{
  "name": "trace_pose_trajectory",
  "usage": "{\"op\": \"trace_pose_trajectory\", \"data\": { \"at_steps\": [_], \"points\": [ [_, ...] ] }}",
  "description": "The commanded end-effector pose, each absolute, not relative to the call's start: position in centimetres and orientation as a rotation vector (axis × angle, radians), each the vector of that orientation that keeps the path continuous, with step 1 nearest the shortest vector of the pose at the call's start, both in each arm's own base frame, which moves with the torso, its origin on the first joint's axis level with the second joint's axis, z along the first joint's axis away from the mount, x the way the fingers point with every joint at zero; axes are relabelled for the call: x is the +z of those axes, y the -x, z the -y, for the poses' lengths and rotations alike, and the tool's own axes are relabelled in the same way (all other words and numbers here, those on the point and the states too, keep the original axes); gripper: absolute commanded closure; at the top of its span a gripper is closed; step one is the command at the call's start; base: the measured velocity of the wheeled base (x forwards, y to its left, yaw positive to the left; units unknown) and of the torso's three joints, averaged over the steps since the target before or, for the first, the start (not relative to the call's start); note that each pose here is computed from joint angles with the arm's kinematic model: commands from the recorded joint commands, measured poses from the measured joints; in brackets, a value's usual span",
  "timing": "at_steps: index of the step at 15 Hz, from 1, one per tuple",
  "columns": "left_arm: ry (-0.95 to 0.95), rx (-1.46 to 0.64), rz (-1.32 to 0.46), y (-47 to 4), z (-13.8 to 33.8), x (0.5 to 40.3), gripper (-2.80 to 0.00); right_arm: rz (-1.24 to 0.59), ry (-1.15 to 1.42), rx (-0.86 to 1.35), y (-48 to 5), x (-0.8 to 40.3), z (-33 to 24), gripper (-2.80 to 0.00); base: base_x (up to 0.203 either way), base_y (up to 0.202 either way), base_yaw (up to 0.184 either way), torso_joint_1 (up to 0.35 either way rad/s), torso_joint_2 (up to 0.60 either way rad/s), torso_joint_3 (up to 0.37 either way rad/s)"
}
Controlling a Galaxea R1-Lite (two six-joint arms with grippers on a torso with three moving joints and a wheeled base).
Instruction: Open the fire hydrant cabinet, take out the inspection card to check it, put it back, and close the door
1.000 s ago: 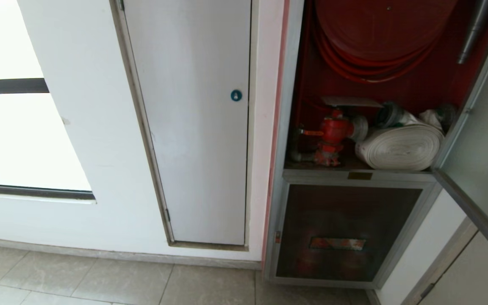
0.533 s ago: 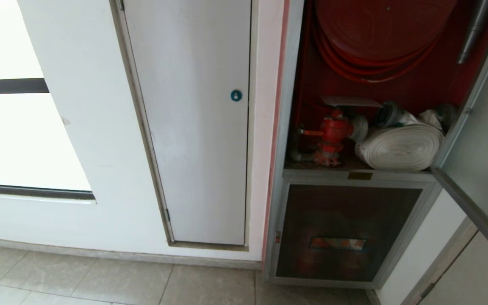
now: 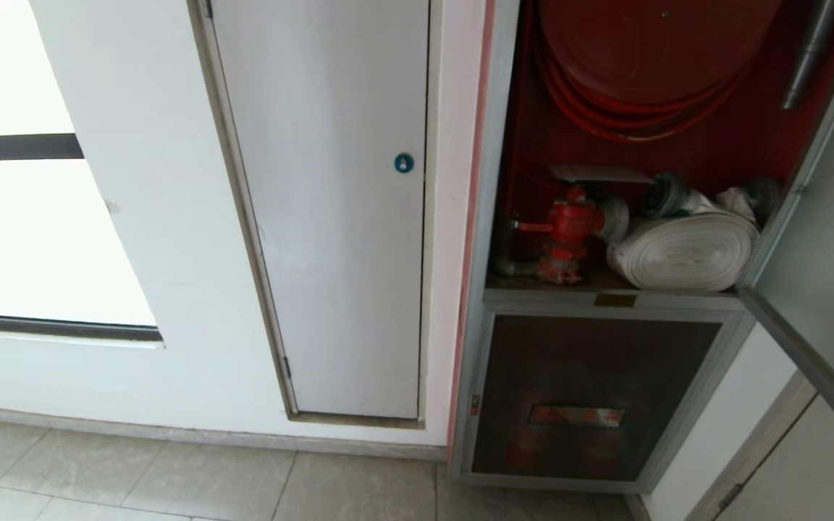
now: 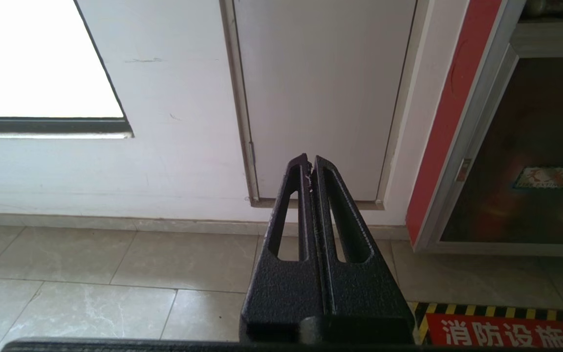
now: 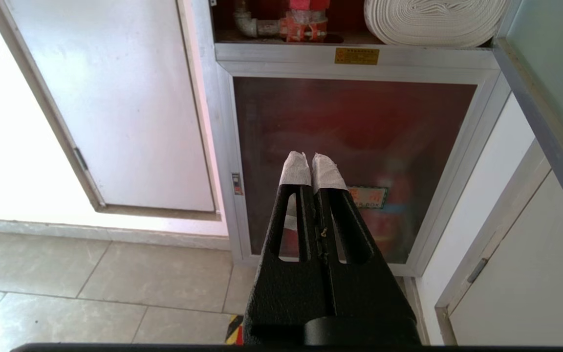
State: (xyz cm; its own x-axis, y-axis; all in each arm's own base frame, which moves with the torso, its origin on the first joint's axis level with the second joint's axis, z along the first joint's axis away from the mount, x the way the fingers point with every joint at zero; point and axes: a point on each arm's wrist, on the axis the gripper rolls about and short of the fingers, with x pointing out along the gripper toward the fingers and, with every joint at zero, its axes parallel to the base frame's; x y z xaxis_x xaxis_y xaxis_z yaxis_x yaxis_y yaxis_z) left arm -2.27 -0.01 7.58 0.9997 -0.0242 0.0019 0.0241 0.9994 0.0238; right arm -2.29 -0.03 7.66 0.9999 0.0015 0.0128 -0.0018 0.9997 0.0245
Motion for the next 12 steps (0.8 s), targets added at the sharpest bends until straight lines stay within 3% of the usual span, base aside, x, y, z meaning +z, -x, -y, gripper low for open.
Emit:
{"op": "trace_pose_trajectory", "data": {
  "at_steps": [1,12],
  "points": [
    [-0.025,-0.025,-0.004,2.22,0.01,7.41,0.0,0.009,-0.025,0.002,2.26,7.59,0.03,0.0,0.0,0.0,0.0,0.0,0.0,0.0],
    [-0.028,-0.024,-0.006,2.22,0.01,7.4,0.0,0.009,-0.025,0.002,2.26,7.59,0.03,0.0,0.012,0.0,0.0,0.0,0.0,0.0]
  ]
}}
